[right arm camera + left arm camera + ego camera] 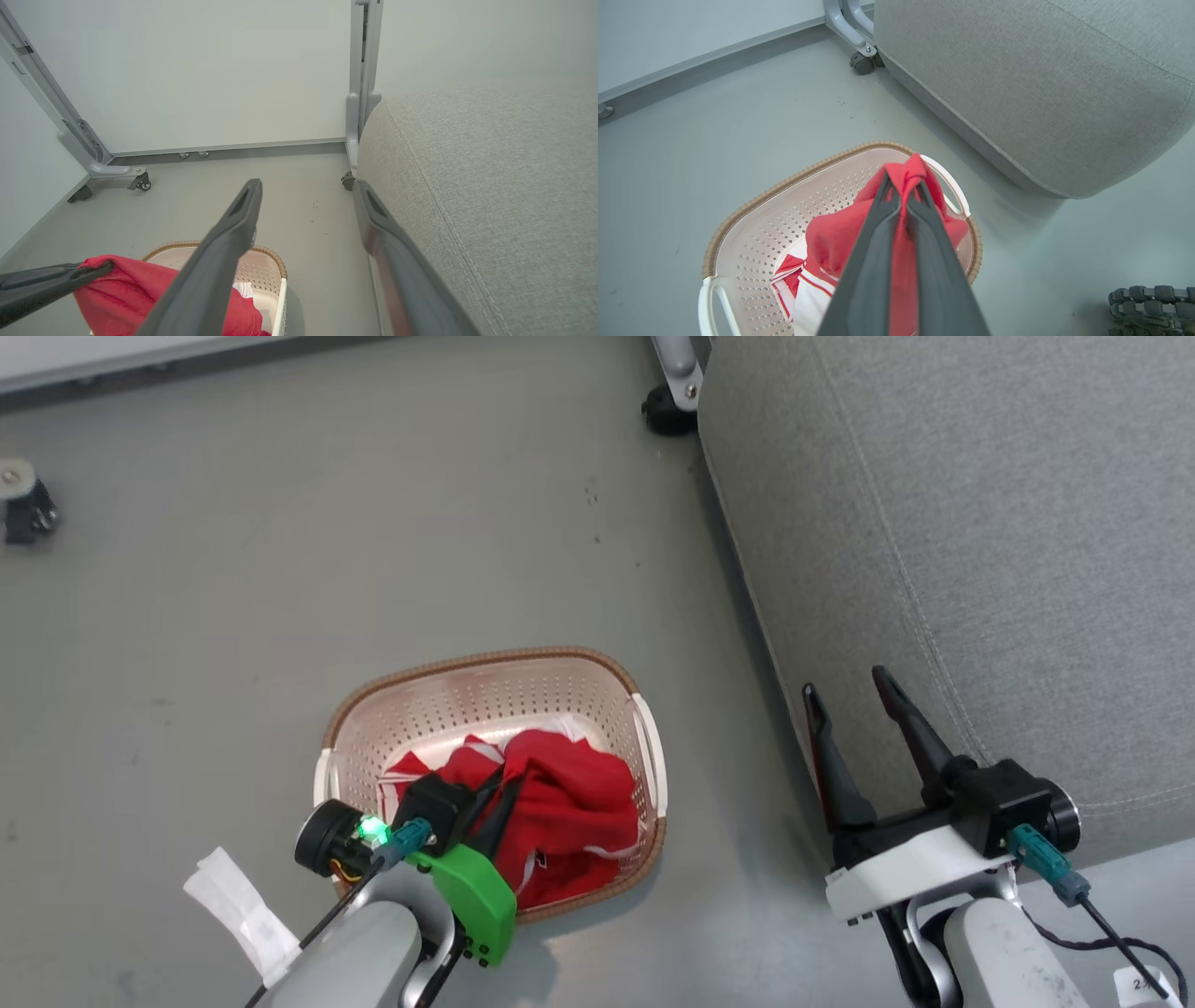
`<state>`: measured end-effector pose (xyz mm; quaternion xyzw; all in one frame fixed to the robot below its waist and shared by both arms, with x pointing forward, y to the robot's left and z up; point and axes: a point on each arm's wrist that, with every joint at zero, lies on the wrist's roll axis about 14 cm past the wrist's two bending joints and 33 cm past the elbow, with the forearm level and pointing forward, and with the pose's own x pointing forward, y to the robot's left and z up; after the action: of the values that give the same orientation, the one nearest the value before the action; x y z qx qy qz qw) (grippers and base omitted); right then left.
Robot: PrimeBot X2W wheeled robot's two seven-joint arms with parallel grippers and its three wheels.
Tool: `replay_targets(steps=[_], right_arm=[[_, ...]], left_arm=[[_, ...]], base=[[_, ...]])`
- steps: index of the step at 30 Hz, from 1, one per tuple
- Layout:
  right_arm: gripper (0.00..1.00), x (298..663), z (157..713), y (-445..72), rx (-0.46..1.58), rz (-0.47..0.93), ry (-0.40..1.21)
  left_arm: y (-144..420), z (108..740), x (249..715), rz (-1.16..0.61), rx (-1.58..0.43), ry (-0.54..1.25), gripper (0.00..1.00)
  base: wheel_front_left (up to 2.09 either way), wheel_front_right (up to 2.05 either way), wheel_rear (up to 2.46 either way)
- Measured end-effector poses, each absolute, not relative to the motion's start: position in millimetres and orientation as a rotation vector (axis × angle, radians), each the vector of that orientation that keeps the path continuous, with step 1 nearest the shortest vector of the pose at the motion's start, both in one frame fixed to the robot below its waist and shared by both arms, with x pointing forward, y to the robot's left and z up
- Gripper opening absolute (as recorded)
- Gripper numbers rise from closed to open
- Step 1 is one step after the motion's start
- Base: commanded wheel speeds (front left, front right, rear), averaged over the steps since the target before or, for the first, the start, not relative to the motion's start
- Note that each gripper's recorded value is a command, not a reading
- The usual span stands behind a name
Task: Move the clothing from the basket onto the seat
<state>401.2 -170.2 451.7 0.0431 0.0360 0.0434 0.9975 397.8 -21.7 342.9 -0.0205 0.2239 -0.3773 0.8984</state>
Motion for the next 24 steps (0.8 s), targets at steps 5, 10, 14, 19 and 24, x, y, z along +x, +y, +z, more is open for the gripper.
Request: replay_targets(steps=[5, 10, 14, 19, 24], right_arm=[[1.0, 378, 471, -161, 0.096, 0.107, 0.027], [1.0, 359, 490, -156, 0.102, 0.121, -0.024], [1.0, 350, 500, -152, 0.094, 0.136, -0.056], [1.0, 342, 509, -144, 0.091, 0.159, -0.087], [1.0, 339, 514, -134, 0.092, 0.191, -0.101]], left_arm=[[-17, 395, 394, -0.75, -0.054, 0.316, 0.0], [-19, 445, 387, -0.756, -0.041, 0.167, 0.0], [-22, 477, 383, -0.765, -0.026, 0.068, 0.0], [-23, 514, 380, -0.769, -0.013, -0.044, 0.0], [-29, 538, 376, -0.783, -0.016, -0.116, 0.0]], base=[[0.0, 0.0, 0.0], [0.0, 0.0, 0.0], [0.0, 0.0, 0.0], [0.0, 0.0, 0.0], [0.0, 0.0, 0.0]])
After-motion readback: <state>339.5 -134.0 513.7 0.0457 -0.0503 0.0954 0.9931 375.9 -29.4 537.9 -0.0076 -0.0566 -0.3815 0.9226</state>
